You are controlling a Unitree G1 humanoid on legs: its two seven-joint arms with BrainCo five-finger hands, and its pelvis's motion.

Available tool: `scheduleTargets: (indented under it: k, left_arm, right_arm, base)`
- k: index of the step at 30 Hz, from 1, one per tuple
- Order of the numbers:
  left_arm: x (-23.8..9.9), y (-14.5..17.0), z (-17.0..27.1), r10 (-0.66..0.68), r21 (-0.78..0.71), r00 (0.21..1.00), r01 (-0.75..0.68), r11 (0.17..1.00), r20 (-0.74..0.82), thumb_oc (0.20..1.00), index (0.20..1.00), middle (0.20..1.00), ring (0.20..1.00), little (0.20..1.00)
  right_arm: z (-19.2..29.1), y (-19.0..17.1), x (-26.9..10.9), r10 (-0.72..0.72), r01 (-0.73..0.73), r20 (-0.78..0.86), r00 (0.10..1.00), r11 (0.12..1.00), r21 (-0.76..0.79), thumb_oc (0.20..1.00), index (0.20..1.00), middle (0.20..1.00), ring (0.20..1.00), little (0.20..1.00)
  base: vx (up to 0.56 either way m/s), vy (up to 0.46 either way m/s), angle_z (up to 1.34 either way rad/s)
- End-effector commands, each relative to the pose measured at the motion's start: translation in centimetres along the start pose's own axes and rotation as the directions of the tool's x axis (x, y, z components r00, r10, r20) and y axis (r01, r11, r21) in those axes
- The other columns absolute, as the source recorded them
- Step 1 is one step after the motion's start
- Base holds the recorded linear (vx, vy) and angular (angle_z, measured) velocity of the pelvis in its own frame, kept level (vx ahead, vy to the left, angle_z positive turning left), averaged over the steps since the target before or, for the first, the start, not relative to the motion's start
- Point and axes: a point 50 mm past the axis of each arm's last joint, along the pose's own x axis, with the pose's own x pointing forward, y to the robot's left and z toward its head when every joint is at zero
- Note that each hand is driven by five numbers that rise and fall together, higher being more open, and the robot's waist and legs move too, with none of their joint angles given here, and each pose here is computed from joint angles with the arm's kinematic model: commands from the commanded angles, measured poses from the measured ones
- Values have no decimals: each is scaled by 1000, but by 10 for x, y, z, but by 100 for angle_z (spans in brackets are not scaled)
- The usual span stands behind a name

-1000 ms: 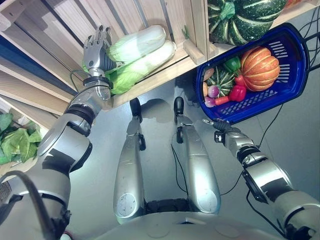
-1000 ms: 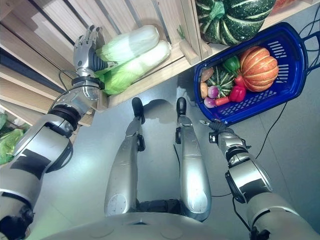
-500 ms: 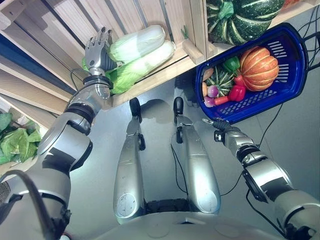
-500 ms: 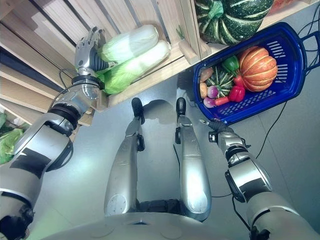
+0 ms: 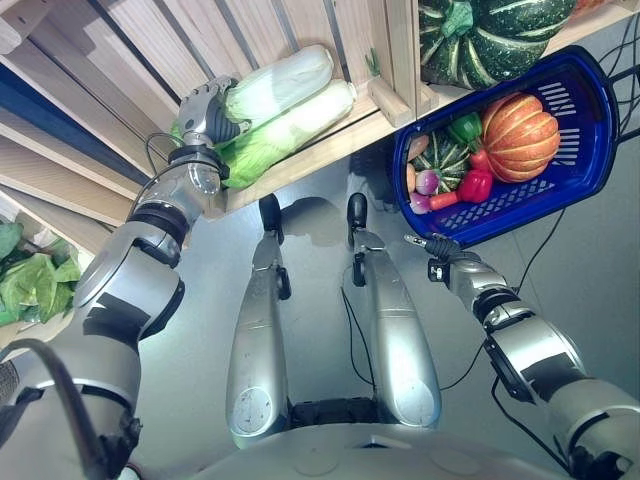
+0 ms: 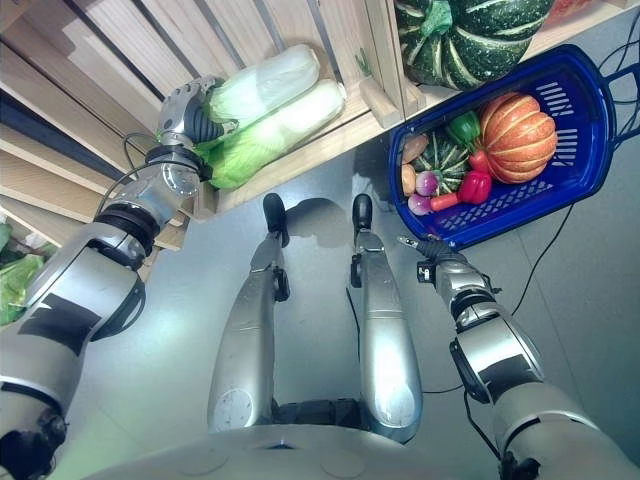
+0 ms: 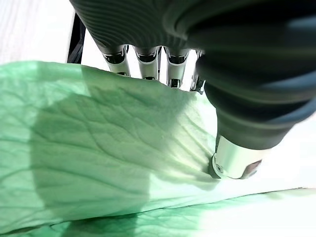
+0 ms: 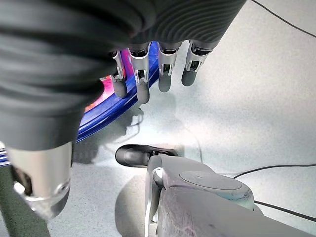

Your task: Pick up fruits and vegetables into the basket

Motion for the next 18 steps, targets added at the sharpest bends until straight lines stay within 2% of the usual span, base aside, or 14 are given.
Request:
scheduleTargets:
  k: [1,9,10,12,13,18]
  left_arm:
    - [-14,-20,-27,-97,-1,984,98,995,-150,696,696,696,696,696]
    - [-19,-28,-30,-142,-16,974,141,990,-175,799,799,799,799,799]
    - [-19,-29,-29,-147,-18,973,146,989,-175,768,768,768,768,768]
    - [-19,-30,-29,-155,-23,972,153,988,-175,517,517,517,517,517]
    - [-19,-30,-29,-157,-24,972,155,988,-174,200,200,200,200,200]
    - [-19,-31,-28,-167,-48,971,161,986,-172,200,200,200,200,200]
  right_arm:
    - [-15,3,0,3,-4,-43,999,1000,-21,1000,1000,1000,1000,1000]
    - [-15,4,0,4,-5,-45,999,1000,-19,1000,1000,1000,1000,1000]
    - [-14,4,0,5,-5,-44,999,1000,-19,1000,1000,1000,1000,1000]
    - [-14,4,0,5,-6,-43,999,1000,-19,1000,1000,1000,1000,1000]
    - [-14,4,0,5,-6,-43,999,1000,-19,1000,1000,1000,1000,1000]
    - [-13,2,0,6,-7,-41,999,1000,-21,1000,1000,1000,1000,1000]
  base:
    - [0,0,0]
    - [0,0,0]
    - [0,0,0]
    - [0,0,0]
    - [0,0,0]
    - [0,0,0]
